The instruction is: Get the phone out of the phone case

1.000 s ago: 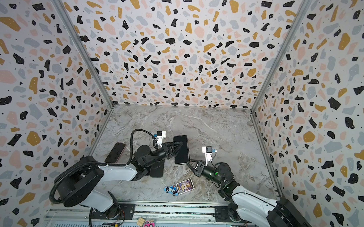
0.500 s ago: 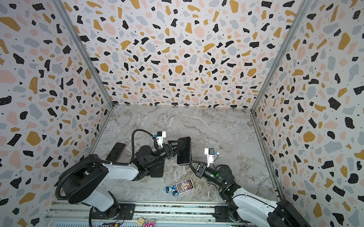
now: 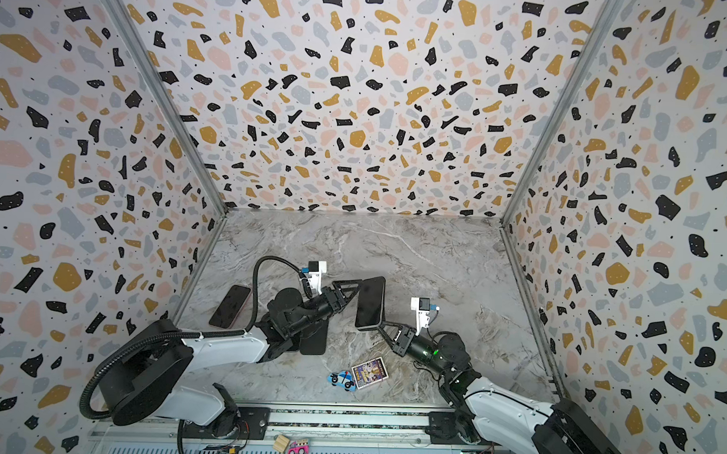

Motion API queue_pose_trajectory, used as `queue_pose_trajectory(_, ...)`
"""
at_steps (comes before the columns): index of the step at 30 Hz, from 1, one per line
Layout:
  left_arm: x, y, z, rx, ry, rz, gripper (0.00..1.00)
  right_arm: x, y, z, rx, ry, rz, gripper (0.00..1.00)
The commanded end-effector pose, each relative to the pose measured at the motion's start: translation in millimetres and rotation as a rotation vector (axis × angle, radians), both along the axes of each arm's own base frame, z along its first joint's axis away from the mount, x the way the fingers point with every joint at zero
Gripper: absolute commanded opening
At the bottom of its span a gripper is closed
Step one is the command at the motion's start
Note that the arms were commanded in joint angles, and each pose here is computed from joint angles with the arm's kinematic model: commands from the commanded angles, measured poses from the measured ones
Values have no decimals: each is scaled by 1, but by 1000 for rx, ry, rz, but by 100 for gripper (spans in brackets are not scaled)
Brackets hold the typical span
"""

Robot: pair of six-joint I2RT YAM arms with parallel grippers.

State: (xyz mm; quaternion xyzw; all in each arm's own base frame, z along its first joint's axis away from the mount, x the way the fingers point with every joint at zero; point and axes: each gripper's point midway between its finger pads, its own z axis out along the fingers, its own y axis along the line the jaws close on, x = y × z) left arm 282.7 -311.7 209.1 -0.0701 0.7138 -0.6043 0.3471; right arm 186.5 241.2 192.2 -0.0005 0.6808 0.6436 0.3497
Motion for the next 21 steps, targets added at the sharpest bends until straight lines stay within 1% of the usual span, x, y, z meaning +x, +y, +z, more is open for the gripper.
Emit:
queue_pose_trajectory(1, 7, 8, 12, 69, -69, 60, 77, -1, -4, 24, 75, -72, -14, 0)
queue_pose_trajectory(5, 6, 14, 24, 109, -121, 80, 79, -1, -5, 22, 74, -69, -15, 0)
queue_pose_trajectory(11, 2, 6, 25, 121, -148, 29, 79, -1, -7, 16, 71, -58, -27, 0)
queue_pose_trajectory(12, 0, 5, 28, 124, -164, 20, 79, -1, -8, 16, 73, -57, -26, 0)
queue_pose_trajectory(14, -9, -2, 39, 152, -237, -28, 77, -1, -8, 15, 72, -53, -28, 0)
queue_pose_trajectory(19, -32, -16, 48, 450, -466, -111, 77, -1, -7, 15, 73, -53, -24, 0)
queue_pose_trajectory(21, -42, -15, 54, 515, -539, -134, 77, -1, -7, 14, 71, -51, -23, 0)
